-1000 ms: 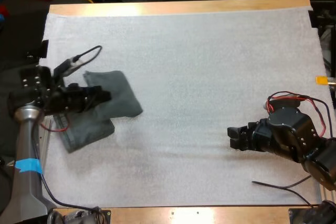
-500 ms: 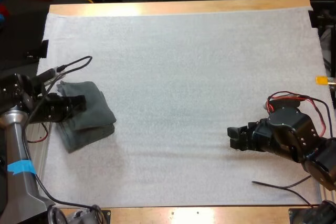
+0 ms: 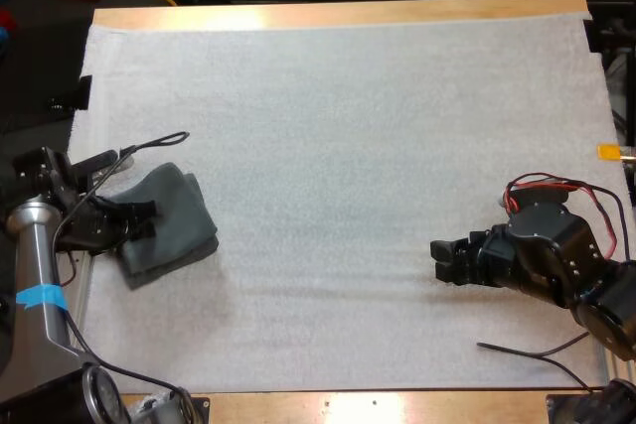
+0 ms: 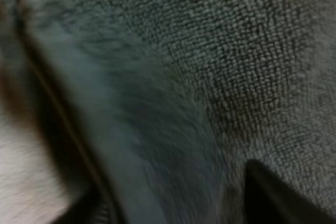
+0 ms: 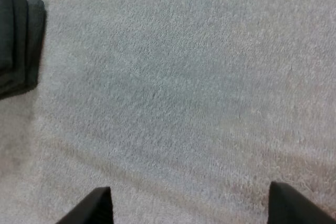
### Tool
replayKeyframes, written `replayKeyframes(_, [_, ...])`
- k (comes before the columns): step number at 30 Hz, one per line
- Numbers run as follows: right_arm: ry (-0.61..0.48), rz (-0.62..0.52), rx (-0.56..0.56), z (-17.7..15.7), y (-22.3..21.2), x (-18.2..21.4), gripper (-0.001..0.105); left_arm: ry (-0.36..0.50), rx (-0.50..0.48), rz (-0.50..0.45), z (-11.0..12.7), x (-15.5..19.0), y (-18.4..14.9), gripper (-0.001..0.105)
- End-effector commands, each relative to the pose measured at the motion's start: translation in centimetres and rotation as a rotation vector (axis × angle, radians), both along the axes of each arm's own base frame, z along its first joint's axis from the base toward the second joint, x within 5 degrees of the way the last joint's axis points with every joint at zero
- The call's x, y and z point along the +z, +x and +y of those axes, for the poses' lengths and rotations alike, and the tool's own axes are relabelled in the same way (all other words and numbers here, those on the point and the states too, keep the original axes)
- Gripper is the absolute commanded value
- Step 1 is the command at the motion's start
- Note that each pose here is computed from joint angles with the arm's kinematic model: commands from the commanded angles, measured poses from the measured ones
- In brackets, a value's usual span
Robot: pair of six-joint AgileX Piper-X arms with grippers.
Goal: Pick towel from pile, fold and stack
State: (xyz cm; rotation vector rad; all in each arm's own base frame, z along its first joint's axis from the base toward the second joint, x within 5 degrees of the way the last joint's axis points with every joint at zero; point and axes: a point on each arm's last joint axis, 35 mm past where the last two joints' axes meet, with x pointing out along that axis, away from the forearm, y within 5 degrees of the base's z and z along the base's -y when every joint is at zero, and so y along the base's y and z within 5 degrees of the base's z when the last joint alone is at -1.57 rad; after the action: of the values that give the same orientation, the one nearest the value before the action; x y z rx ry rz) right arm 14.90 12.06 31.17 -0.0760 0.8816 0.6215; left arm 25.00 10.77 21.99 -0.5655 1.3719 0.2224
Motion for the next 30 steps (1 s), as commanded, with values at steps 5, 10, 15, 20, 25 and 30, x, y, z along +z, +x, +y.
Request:
replayKeyframes(5, [0.012,-0.011,0.012,0.0,-0.1,0.3,0.06,0.128,0.018,0.066,0.4,0.1,-0.3,0.061])
replayKeyframes(10, [0.011,-0.013,0.015,0.0,-0.1,0.3,0.06,0.294,0.055,0.082,0.8,1.7,-0.6,0.061])
replayKeyframes(15, [0.01,-0.014,0.016,0.0,-0.1,0.3,0.06,0.376,0.081,-0.014,0.8,5.1,-1.0,0.061])
replayKeyframes(20, [0.01,-0.014,0.017,0.0,-0.1,0.3,0.06,0.312,0.063,-0.151,-0.1,8.0,-1.7,0.061])
replayKeyframes(25, [0.007,-0.017,0.022,0.0,-0.1,0.3,0.06,0.158,-0.012,-0.316,-2.0,10.2,-2.7,0.061])
replayKeyframes(30, [-0.019,-0.042,0.053,0.0,-0.1,0.3,0.06,0.096,-0.095,-0.427,-4.0,11.9,-3.5,0.061])
